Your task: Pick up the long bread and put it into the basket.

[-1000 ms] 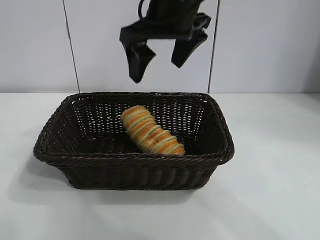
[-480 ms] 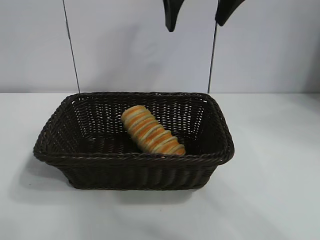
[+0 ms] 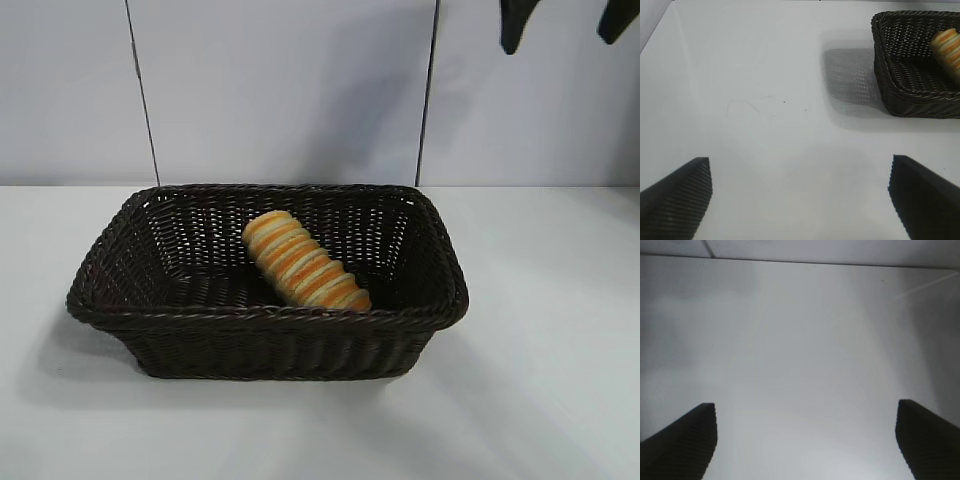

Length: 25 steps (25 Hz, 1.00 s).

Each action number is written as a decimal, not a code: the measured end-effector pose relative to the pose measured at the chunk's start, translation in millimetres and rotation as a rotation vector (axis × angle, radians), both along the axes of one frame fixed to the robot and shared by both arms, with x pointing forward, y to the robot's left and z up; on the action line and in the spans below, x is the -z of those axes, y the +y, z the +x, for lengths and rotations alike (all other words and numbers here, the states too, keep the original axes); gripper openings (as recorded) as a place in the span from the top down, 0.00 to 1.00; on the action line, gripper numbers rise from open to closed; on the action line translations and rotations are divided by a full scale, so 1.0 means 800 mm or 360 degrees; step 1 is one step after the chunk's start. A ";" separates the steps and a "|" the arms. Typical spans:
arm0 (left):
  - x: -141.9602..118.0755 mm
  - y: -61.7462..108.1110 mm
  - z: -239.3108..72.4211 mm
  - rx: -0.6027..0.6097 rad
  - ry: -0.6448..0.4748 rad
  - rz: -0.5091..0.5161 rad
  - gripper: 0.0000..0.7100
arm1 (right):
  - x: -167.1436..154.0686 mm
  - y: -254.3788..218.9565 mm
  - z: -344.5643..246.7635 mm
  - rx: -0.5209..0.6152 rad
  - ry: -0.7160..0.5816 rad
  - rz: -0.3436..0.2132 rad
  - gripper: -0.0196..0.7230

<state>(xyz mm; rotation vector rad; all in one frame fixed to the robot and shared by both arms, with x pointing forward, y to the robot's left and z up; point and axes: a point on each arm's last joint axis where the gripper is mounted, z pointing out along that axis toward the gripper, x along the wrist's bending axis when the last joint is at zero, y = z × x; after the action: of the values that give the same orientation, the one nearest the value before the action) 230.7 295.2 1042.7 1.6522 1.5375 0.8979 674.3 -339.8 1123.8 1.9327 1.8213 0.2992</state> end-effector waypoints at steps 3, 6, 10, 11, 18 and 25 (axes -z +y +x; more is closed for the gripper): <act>0.000 0.000 0.000 0.0000 0.0000 0.0000 0.02 | -0.006 -0.019 -0.006 0.0058 -0.0021 0.0025 0.04; 0.000 0.000 0.000 0.0000 0.0000 0.0000 0.02 | -0.028 -0.024 -0.020 0.0075 -0.0083 0.0046 0.04; 0.000 0.000 0.000 0.0000 0.0000 0.0000 0.02 | -0.090 -0.019 -0.062 0.0068 -0.0268 0.0034 0.04; 0.000 0.000 0.000 0.0000 0.0000 -0.0001 0.02 | -0.110 -0.017 -0.079 0.0068 -0.0331 0.0029 0.04; 0.000 0.000 0.000 0.0000 0.0000 -0.0001 0.02 | -0.207 0.002 -0.236 0.0062 -0.0680 -0.0004 0.04; 0.000 0.000 0.000 0.0000 0.0000 -0.0001 0.02 | -0.219 0.019 -0.390 0.0065 -0.0891 -0.0038 0.04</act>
<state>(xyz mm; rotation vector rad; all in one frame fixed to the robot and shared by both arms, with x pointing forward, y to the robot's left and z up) 230.7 295.1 1042.7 1.6521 1.5373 0.8975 362.7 -324.8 1298.7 1.6478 1.4050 0.7190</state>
